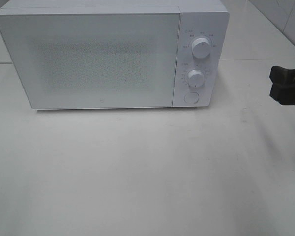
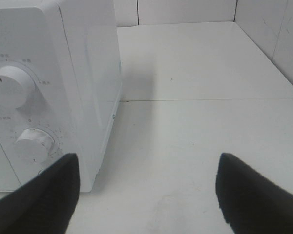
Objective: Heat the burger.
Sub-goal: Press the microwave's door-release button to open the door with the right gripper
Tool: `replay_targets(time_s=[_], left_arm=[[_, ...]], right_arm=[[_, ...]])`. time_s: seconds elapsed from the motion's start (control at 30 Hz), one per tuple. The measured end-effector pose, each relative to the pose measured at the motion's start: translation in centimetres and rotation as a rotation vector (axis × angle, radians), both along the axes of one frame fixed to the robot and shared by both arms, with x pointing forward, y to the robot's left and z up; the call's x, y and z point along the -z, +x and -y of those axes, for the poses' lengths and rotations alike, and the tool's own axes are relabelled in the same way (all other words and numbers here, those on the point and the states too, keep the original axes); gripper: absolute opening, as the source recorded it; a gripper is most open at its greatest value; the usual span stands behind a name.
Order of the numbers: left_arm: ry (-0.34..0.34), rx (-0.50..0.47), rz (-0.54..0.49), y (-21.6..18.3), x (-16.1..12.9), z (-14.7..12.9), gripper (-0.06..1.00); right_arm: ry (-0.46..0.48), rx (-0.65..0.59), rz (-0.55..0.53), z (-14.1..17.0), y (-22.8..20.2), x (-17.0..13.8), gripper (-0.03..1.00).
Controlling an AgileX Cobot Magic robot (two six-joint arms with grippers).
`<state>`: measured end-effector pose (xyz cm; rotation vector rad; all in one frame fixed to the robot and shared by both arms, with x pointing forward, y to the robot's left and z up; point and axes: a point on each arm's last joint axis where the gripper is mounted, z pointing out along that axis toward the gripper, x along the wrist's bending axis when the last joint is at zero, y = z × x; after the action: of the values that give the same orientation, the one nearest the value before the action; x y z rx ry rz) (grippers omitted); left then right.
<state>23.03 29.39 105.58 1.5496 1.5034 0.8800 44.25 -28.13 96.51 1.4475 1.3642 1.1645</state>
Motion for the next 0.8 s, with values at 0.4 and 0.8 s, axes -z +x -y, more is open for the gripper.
replay_targets(time_s=[0.4, 0.8], left_arm=[[0.000, 0.000, 0.000, 0.0, 0.0, 0.0, 0.99], [0.000, 0.000, 0.000, 0.0, 0.0, 0.0, 0.99]], right_arm=[[-0.016, -0.007, -0.018, -2.7, 0.3, 3.3, 0.75], [-0.043, -0.023, -0.043, -6.4, -0.3, 5.2, 0.75]])
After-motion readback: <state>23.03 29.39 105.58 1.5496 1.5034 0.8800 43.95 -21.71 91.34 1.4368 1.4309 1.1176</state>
